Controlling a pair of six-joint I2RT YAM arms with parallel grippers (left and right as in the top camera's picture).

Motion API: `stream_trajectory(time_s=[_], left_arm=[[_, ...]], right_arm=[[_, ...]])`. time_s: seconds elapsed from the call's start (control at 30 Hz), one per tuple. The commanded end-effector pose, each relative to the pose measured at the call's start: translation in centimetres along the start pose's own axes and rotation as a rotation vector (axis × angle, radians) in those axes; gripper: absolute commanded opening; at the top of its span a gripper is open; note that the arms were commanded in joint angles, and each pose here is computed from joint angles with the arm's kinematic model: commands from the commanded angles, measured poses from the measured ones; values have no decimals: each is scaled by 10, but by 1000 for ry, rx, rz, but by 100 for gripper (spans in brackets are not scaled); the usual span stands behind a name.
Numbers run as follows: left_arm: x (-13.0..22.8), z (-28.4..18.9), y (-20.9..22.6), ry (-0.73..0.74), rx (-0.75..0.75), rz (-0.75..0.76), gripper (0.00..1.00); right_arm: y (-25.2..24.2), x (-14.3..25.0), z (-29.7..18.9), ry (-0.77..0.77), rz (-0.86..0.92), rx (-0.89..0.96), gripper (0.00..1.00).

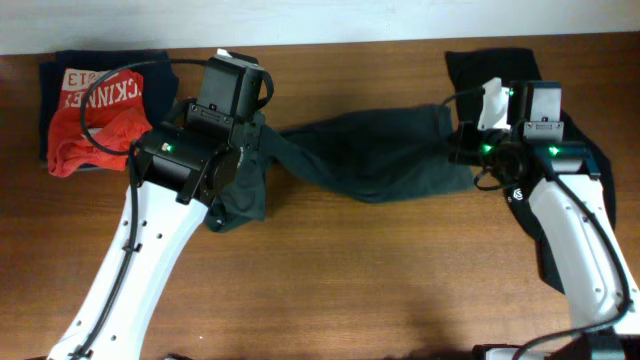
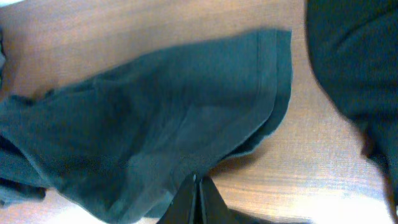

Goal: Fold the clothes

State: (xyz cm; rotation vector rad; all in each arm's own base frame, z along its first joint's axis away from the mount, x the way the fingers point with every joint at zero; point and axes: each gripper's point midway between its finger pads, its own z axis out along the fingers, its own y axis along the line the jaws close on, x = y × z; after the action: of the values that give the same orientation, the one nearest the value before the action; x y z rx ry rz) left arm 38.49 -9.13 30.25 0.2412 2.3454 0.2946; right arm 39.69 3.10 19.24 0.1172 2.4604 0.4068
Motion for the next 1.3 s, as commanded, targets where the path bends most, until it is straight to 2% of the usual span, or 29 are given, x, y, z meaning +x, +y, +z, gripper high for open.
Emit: stream_trajectory(time_s=[0.0,0.13,0.27,0.47,0.5,0.53,0.57,0.6,0.63,0.93,1.03,1.17,1.27], left_arm=[[-5,-3,9,-16,-38,-11,0],[-5,-3,9,-16,-39,-12,0],[-6,-3,9,-22,-38,-14,0],[-8,-3,9,-28,-38,-18,0],[-8,-3,9,-29,-38,-18,0],[-8,-3,9,-29,-38,-17,0],[-8,-3,9,-28,-38,-18,0],[-8,-3,9,-28,-38,-17,0],[-8,-3,9,-28,-38,-17,0],[-8,-3,8,-28,-37,-18,0],[-8,-3,8,-28,-37,-17,0],[-7,1,7,-20,-37,-14,0],[-6,1,7,-15,-38,-12,0]], right_arm=[[-17,-7,40,0,28,21,4],[-37,-6,107,8,58,21,4],[-49,-7,148,-21,53,12,4],[-47,-31,151,-117,23,0,5],[-46,-36,149,-129,19,-3,13],[-45,-36,147,-113,24,-2,61],[-45,-33,145,-87,33,3,81],[-45,-29,143,-45,45,11,97],[-46,-25,140,-9,57,17,99],[-85,24,122,216,140,179,100],[-88,36,124,242,115,179,92],[-93,48,139,212,105,172,91],[-92,62,149,216,109,139,79]])
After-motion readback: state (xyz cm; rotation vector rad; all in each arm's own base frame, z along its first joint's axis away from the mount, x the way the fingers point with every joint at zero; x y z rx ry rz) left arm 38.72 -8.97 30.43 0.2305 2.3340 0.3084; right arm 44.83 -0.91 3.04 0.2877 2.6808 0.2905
